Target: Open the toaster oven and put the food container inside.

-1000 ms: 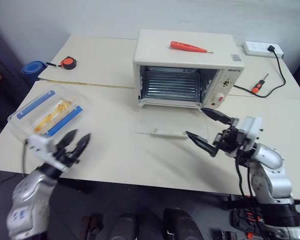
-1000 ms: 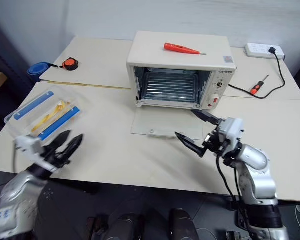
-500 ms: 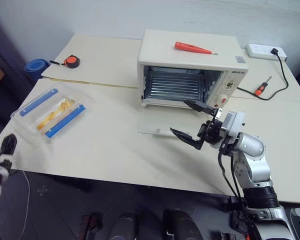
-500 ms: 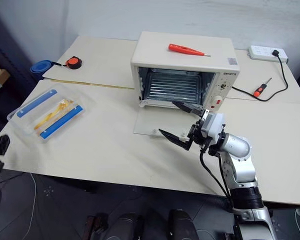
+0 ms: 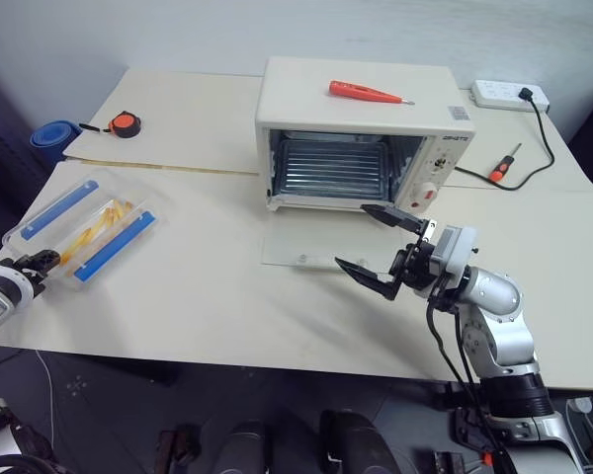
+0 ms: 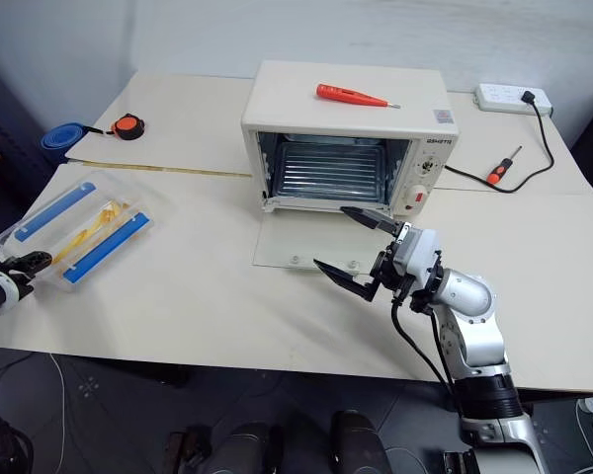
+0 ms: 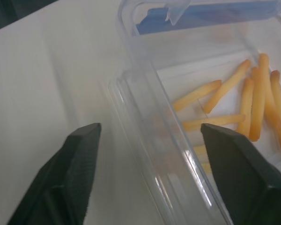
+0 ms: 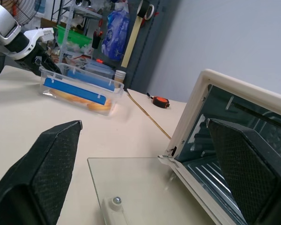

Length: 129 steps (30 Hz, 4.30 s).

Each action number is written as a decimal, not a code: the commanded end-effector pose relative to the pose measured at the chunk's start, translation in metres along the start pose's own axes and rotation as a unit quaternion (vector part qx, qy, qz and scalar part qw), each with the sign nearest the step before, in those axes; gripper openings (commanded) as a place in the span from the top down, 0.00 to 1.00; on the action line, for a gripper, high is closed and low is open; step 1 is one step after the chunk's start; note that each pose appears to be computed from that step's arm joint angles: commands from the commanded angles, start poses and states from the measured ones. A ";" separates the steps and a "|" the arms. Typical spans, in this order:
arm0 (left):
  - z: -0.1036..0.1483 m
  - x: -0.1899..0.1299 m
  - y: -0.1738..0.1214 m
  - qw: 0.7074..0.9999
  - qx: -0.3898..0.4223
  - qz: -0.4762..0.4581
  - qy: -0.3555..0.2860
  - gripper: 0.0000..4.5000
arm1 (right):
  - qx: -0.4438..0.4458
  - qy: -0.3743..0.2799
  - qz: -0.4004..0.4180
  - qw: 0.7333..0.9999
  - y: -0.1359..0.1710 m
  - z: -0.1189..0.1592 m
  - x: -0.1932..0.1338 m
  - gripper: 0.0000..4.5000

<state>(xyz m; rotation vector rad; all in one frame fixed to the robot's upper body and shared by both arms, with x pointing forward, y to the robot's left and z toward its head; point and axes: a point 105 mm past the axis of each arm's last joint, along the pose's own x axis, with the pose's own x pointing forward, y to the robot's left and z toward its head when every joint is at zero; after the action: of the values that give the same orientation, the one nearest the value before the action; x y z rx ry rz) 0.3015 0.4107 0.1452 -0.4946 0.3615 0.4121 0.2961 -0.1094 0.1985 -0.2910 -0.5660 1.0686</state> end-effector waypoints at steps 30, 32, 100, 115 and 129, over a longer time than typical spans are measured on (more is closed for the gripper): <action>-0.071 -0.040 -0.284 0.909 0.240 -0.322 0.115 0.96 | -0.005 0.142 -0.130 0.981 0.019 -0.013 -0.096 0.00; -0.074 -0.042 -0.300 0.905 0.237 -0.337 0.110 0.96 | -0.006 0.142 -0.140 0.980 0.021 -0.011 -0.097 0.00; -0.098 -0.027 -0.303 0.698 0.316 -0.622 -0.164 0.70 | 0.051 0.181 -0.217 0.958 -0.080 -0.055 -0.028 1.00; -0.073 -0.123 -0.223 0.497 0.350 -0.793 -0.041 0.01 | 0.115 0.285 -0.113 0.945 -0.037 -0.101 -0.110 1.00; -0.059 -0.079 -0.184 0.648 0.315 -0.685 -0.106 0.01 | 0.081 0.009 -0.174 0.981 -0.080 -0.020 -0.049 1.00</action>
<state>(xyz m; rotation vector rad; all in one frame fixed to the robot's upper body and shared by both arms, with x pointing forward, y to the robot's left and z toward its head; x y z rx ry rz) 0.3037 0.2022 0.1973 0.0567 -0.1597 -1.1871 0.3516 -0.1824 0.1857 -0.0891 -0.4075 0.7968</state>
